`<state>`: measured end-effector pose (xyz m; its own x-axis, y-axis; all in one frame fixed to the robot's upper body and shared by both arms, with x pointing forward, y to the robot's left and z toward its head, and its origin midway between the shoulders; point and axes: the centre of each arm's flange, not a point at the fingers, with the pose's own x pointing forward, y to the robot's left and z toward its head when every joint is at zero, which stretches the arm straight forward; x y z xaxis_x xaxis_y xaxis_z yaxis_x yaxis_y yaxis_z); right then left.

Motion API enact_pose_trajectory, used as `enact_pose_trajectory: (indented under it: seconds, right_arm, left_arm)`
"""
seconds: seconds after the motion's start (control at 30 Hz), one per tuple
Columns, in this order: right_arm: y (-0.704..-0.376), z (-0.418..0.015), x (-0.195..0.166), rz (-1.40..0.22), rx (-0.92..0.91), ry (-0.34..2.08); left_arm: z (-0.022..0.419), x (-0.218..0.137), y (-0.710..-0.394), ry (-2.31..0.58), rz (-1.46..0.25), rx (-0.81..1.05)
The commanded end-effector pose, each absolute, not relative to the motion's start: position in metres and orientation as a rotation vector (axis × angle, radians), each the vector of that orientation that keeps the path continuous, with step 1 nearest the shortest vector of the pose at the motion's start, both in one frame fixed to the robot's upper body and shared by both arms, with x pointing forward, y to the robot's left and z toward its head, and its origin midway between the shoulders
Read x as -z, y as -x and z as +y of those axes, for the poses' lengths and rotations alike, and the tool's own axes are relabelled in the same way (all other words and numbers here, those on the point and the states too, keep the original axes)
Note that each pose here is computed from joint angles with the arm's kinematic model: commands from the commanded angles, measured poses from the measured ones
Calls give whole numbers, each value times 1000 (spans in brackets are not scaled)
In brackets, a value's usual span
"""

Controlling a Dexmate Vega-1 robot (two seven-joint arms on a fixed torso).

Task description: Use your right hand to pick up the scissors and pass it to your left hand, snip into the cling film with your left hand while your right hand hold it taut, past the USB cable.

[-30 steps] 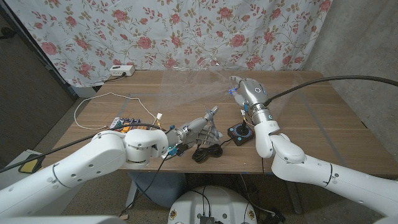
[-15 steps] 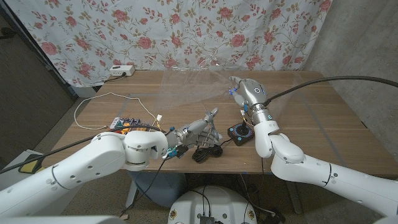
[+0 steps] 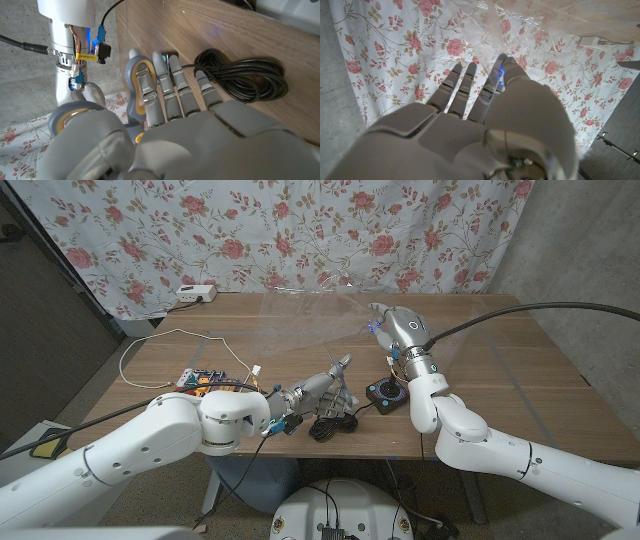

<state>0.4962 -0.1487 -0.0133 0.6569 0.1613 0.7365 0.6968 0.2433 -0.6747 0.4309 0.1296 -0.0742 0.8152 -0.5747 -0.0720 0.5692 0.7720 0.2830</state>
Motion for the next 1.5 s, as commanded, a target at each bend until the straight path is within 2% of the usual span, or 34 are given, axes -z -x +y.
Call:
enact_pose_trajectory:
  seconds: [0.03,1.5]
  right_arm:
    - [-495,-149,14,-818,429,1303]
    - [-489,-151,16,-824,431,1301]
  left_arm:
    - [130,69,-430,-308,-39,615]
    - [142,55,-435,-331,-83,554]
